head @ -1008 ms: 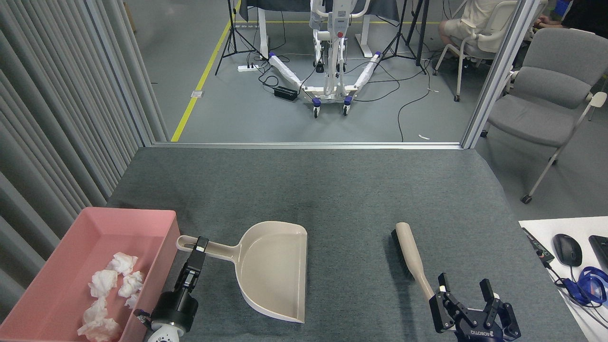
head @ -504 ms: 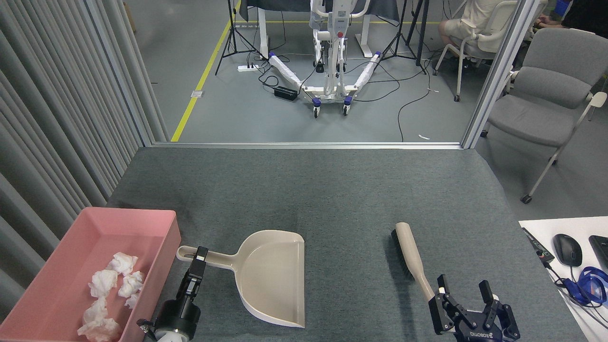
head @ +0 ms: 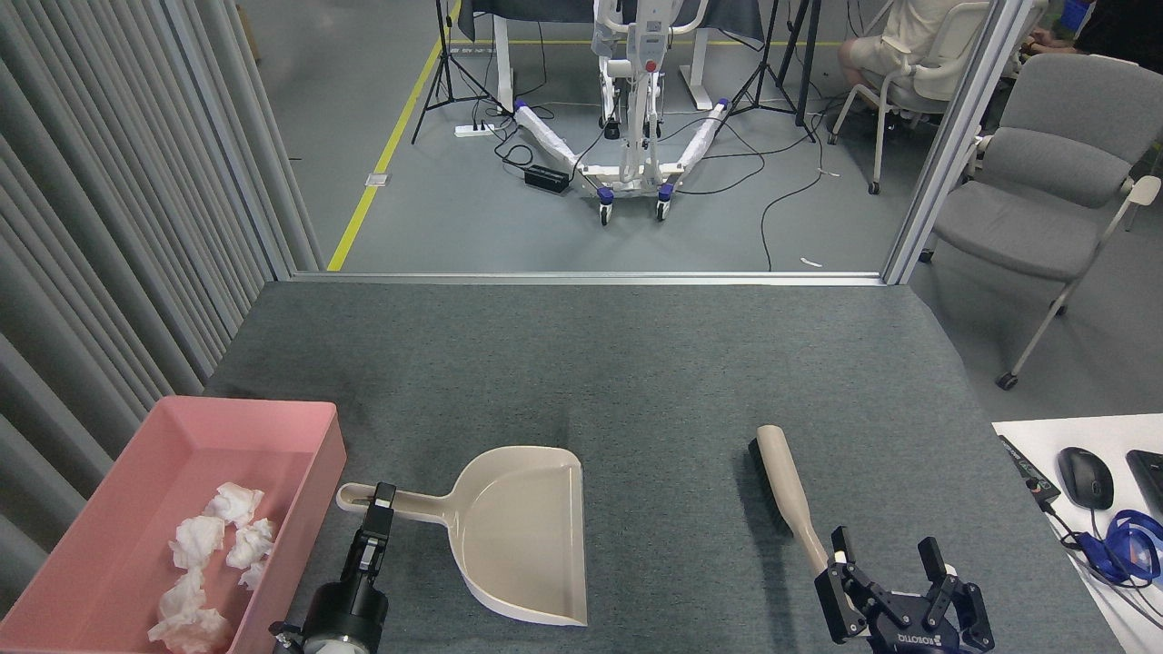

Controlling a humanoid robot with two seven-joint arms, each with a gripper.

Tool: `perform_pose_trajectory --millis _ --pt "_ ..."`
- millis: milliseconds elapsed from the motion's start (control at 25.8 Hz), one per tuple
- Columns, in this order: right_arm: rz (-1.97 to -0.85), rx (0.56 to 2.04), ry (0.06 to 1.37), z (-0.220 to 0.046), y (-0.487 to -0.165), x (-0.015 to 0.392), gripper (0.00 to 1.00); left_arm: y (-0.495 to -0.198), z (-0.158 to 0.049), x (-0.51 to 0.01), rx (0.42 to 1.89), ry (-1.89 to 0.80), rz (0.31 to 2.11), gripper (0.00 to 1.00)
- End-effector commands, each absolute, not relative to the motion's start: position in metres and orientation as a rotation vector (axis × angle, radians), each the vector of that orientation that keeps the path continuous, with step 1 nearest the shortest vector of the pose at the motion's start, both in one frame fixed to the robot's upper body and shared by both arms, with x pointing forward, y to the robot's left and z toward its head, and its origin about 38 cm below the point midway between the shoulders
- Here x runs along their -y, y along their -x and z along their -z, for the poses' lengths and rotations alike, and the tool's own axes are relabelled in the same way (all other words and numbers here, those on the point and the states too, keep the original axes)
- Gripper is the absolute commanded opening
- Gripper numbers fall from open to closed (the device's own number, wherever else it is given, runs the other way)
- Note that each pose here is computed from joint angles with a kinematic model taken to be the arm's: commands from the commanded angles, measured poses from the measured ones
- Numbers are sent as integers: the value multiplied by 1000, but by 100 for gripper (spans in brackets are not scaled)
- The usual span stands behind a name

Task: Sweep and dump garbage into bin
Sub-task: 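Release the dustpan handle with the left gripper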

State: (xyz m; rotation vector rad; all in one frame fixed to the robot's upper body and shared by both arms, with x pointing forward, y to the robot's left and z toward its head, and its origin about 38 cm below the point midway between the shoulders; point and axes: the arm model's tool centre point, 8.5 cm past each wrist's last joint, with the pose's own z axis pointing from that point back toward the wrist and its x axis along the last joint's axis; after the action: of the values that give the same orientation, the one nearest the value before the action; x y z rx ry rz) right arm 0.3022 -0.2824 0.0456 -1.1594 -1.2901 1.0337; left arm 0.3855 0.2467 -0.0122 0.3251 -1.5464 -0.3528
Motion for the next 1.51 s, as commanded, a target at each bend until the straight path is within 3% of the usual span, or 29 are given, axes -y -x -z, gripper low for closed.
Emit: perform_pose_trajectory --millis 0,349,543,582,659,776,1086,1396,1473 --pt "-1034 1291 1157 -45 -302 282 98 -388 10 -249 1549 -313 321 0" --pt "-1034 1291 1157 -45 -302 282 98 -387 14 -254 1531 -312 296 2" --pt "-1042 1288 1155 -44 -301 281 98 -387 14 -259 1516 -331 283 61" --pt "-1045 1288 1153 -43 -301 280 98 -385 17 -260 1502 -330 271 70" --pt "-1070 1287 1158 -43 -301 279 98 -385 16 -265 1504 -336 267 71" --pt "-1087 1274 1156 -42 -300 278 98 -385 14 -264 1516 -331 270 99" --pt "-1091 1268 1153 -40 -299 278 98 -375 17 -263 1513 -321 324 99" --pt "-1091 1267 1152 -39 -299 278 98 -332 10 -255 1539 -264 349 99" --pt "-1092 1265 1151 -39 -299 278 98 -324 0 -258 1565 -269 357 99"
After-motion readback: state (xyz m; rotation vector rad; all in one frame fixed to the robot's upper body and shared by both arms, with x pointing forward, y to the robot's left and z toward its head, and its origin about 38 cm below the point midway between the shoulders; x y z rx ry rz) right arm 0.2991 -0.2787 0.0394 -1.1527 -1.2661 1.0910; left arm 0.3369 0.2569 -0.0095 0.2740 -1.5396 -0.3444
